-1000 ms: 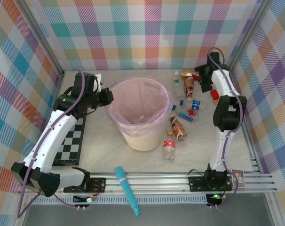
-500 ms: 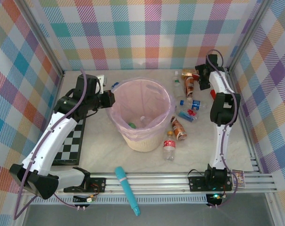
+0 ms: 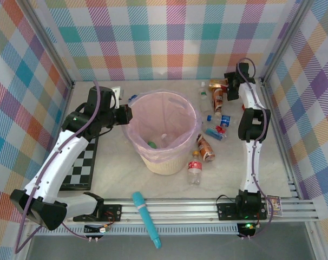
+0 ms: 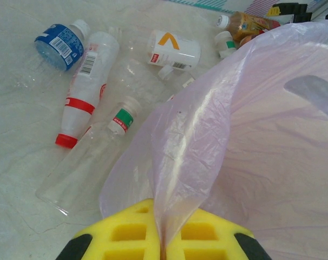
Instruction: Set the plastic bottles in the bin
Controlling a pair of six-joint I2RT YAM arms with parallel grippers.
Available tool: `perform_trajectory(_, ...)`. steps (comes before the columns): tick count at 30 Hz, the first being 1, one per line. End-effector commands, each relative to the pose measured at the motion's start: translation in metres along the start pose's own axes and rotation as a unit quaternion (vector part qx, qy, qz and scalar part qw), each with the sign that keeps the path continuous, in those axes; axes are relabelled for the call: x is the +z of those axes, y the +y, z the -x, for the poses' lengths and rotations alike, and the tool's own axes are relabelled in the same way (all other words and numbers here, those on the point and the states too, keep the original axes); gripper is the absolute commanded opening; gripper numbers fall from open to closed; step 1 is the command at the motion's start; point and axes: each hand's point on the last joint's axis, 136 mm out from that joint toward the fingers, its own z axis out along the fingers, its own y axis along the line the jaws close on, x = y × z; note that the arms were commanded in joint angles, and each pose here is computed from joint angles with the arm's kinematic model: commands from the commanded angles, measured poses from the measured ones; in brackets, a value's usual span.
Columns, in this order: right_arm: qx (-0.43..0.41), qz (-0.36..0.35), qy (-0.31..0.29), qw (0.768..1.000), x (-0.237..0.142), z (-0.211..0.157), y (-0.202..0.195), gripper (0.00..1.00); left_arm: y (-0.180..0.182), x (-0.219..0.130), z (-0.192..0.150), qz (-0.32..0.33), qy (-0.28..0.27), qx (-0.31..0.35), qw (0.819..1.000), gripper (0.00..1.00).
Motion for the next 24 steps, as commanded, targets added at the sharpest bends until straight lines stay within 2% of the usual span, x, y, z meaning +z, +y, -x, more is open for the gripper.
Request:
perform_trajectory(1,0.014,0.009,0.002,1.000,0.006,0.005,0.003,0.99,-0.016,-0.016,0.012,-0.033,-0.035,-0.002,0.999,0.00)
perform_trajectory(8,0.023,-0.006,-0.001,1.000,0.015,0.008,-0.009,0.99,-0.019,-0.018,0.012,-0.042,-0.035,0.004,0.998,0.06)
perform_trajectory(16,0.030,-0.015,0.000,0.999,0.017,0.012,-0.019,0.82,-0.019,-0.015,0.013,-0.042,-0.033,0.005,0.999,0.08)
perform_trajectory(18,0.031,-0.011,-0.002,0.999,0.013,0.015,-0.017,0.75,-0.019,-0.015,0.013,-0.041,-0.033,0.005,0.999,0.08)
perform_trajectory(24,0.023,0.014,-0.016,1.000,-0.014,0.027,0.003,0.67,-0.020,-0.015,0.013,-0.043,-0.035,0.006,0.998,0.08)
